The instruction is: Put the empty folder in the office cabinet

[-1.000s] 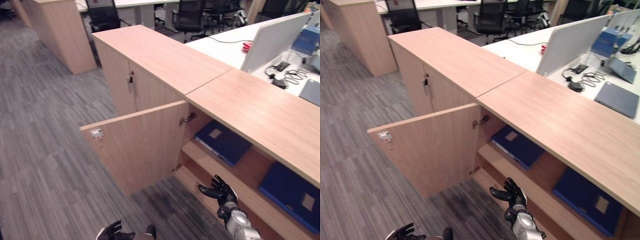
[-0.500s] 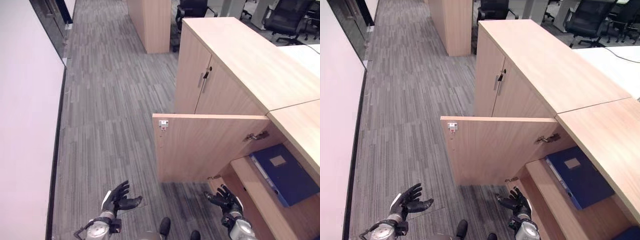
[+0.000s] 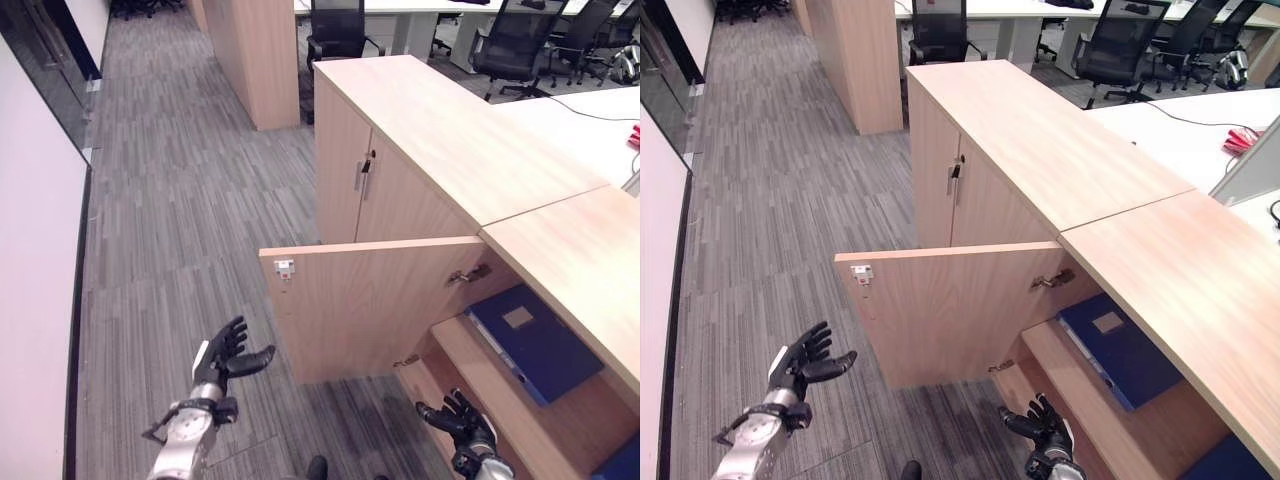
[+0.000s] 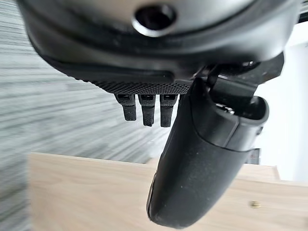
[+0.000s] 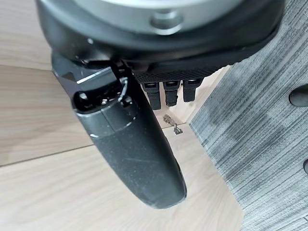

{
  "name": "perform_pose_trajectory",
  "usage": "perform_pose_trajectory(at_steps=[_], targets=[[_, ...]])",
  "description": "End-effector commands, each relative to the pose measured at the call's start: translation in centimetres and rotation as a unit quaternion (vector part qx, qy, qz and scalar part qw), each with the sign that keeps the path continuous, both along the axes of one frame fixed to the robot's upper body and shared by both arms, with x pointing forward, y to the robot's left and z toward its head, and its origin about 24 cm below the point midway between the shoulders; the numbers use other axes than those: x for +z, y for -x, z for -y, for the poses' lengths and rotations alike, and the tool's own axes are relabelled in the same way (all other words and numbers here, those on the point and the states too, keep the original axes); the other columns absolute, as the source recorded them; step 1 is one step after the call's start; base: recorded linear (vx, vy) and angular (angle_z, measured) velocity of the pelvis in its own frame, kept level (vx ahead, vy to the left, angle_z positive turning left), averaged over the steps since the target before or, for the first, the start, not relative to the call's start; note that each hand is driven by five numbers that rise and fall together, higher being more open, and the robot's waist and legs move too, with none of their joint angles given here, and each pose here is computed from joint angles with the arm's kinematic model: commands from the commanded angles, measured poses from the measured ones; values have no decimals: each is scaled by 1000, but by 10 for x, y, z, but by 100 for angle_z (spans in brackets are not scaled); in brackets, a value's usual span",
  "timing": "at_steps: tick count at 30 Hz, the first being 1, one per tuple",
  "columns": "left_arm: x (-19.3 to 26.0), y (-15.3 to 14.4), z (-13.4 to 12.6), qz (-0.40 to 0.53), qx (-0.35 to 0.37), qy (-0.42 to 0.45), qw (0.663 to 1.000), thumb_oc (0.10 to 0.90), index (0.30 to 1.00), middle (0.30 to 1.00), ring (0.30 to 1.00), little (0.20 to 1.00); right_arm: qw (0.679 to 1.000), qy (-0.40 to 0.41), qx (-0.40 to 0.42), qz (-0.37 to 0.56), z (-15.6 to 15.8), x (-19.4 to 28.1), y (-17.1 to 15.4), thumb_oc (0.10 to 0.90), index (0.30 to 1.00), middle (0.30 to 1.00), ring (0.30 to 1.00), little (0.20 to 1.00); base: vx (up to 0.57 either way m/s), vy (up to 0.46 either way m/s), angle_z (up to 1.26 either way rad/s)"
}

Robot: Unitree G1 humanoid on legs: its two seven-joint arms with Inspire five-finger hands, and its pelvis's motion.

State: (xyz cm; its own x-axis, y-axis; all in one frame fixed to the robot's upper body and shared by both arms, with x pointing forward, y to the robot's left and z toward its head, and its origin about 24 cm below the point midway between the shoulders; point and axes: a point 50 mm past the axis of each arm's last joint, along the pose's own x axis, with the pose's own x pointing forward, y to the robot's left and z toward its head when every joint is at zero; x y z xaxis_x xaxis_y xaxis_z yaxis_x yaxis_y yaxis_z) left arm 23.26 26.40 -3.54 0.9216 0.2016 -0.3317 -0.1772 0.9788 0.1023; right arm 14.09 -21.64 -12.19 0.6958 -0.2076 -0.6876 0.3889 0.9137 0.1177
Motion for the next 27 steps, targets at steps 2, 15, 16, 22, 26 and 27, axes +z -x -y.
perform_pose_trajectory(at_steps=[2, 15, 16, 22, 26, 27], targets=[[81, -66, -26, 147, 4, -76, 986, 800, 900, 900, 900, 900, 996, 48, 38, 59, 22, 21, -19, 800, 900, 900, 900, 900, 2, -7, -15], [143, -115, -2, 216, -61, -108, 969, 800, 900, 900, 900, 900, 996, 53, 60, 35, 20, 14, -14, 800, 900, 900, 900, 900, -14, -1, -8], [144, -116, 2, 218, -69, -112, 967, 800, 900, 900, 900, 900, 996, 55, 62, 28, 20, 12, -11, 800, 900, 900, 900, 900, -11, -5, -6], [142, -112, 40, 249, -135, -66, 957, 800, 900, 900, 900, 900, 996, 62, 60, 2, 20, 6, -3, 800, 900, 900, 900, 900, -3, -4, -1], [123, -99, 65, 243, -167, -5, 955, 800, 900, 900, 900, 900, 997, 55, 58, -2, 16, 4, -1, 800, 900, 900, 900, 900, -12, -43, 4], [118, -94, 72, 242, -181, 7, 953, 800, 900, 900, 900, 900, 997, 54, 56, -1, 15, 4, -2, 800, 900, 900, 900, 900, -20, -43, 9]])
